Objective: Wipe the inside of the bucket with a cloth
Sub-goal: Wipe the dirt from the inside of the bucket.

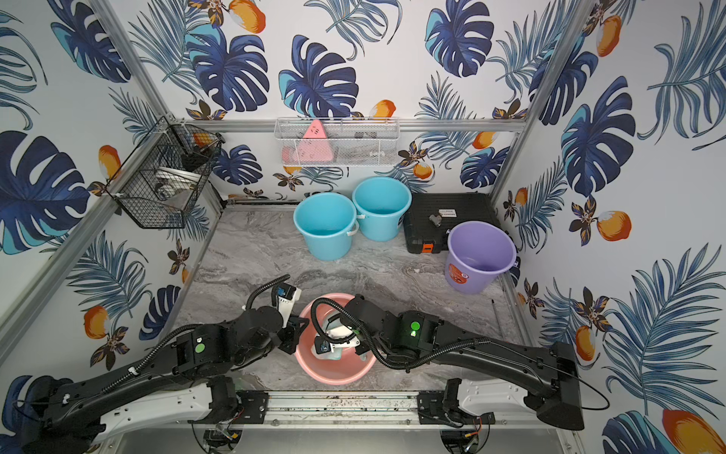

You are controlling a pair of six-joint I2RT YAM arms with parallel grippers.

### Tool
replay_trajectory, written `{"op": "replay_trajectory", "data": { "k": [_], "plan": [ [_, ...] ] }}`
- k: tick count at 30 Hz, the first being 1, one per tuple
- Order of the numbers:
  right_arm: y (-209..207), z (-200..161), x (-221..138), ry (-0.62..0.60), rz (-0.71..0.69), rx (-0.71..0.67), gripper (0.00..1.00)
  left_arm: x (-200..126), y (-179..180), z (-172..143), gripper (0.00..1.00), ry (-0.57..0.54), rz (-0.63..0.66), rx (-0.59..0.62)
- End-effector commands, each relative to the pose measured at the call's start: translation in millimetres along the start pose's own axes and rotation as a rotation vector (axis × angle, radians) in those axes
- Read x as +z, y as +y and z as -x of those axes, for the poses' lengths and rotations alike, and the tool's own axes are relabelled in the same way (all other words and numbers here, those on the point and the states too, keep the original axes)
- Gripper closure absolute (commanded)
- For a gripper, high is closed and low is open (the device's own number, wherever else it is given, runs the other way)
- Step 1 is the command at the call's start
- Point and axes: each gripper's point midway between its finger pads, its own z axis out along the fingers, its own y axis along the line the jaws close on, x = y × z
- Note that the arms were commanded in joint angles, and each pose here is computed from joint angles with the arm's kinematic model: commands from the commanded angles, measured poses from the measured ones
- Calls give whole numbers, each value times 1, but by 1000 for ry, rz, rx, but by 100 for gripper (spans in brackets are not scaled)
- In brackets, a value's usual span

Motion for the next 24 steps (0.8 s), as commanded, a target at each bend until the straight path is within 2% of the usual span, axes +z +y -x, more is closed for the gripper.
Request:
{"op": "replay_trajectory", "data": {
  "k": [1,7,16,18,24],
  "plan": [
    [19,-17,-12,95,112,-12,100,-1,-1,3,100,-17,-6,-15],
    [25,-17,-1,144,149,-46,100,-2,-2,4,100,-22,-14,-17],
    [34,-18,54,247,142,-80,100,-5,-1,4,100,-22,-17,-15],
    [48,-25,68,263,171,-91,100,-6,-1,4,100,-21,-17,-15],
    [62,-39,105,268,203,-26,100,-7,0,4,100,-23,-17,-14]
  ]
}}
